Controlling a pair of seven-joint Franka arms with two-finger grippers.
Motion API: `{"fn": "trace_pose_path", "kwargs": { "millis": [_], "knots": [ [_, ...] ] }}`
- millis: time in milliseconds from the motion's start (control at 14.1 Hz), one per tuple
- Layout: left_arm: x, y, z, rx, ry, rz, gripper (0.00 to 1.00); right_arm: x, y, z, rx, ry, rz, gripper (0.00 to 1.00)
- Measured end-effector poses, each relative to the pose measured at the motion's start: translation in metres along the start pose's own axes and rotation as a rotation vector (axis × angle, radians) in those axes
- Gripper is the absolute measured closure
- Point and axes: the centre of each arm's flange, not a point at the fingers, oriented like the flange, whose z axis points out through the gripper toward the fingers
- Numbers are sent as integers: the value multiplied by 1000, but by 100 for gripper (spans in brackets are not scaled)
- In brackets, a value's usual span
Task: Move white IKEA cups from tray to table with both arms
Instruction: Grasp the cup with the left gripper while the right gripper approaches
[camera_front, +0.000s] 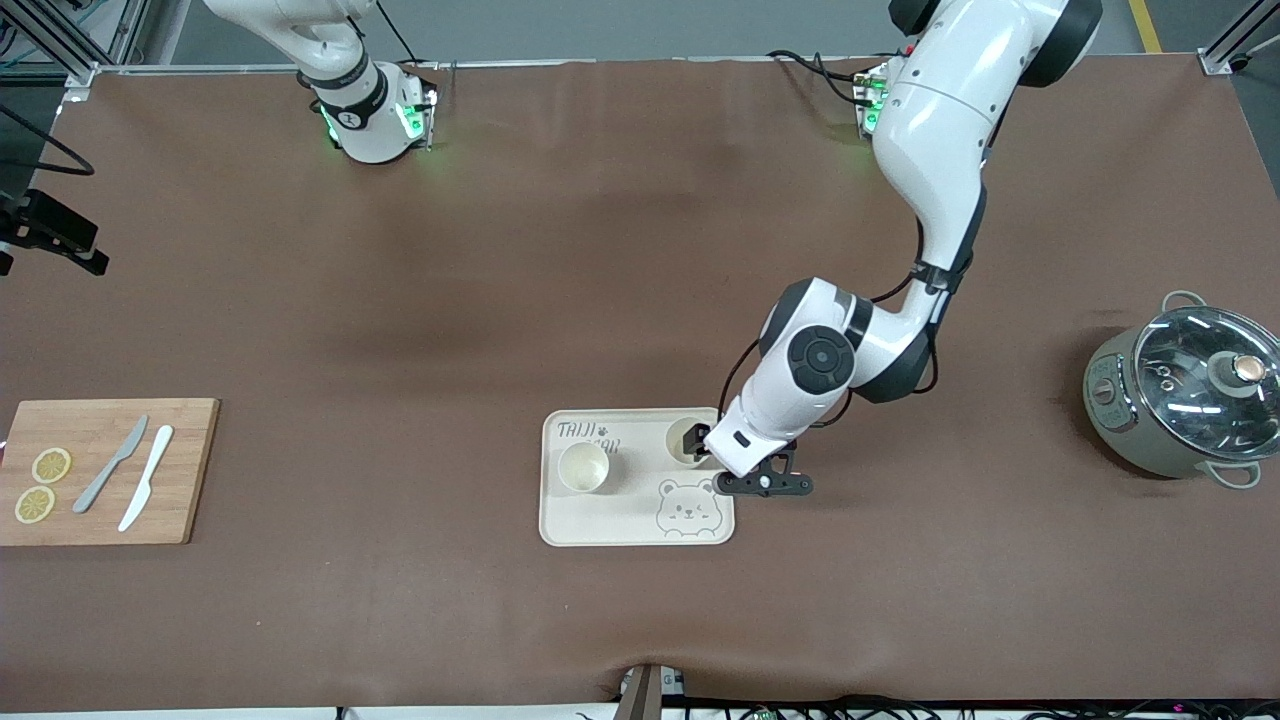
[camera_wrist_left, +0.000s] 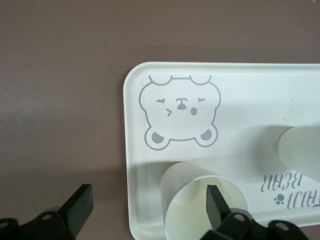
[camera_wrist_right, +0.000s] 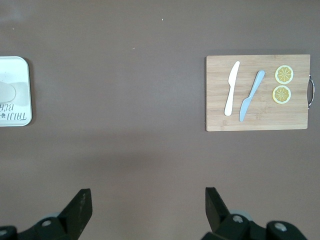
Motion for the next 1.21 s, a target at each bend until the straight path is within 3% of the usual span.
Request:
{"fn": "trace_pose_path", "kwargs": {
  "millis": [284, 782, 996, 1209],
  "knots": [
    [-11, 3, 27, 41, -12, 0, 0, 2, 0, 2, 0, -1, 0, 0],
    [-10, 0, 31, 46, -12, -3, 0, 6, -16, 2, 1, 6, -29, 0],
    [-11, -1, 33, 47, -14, -16, 0, 18, -31, 7, 11, 45, -53, 0],
    [-13, 1, 40, 46, -12, -79, 29, 33, -62, 25, 16, 56, -76, 0]
  ]
}}
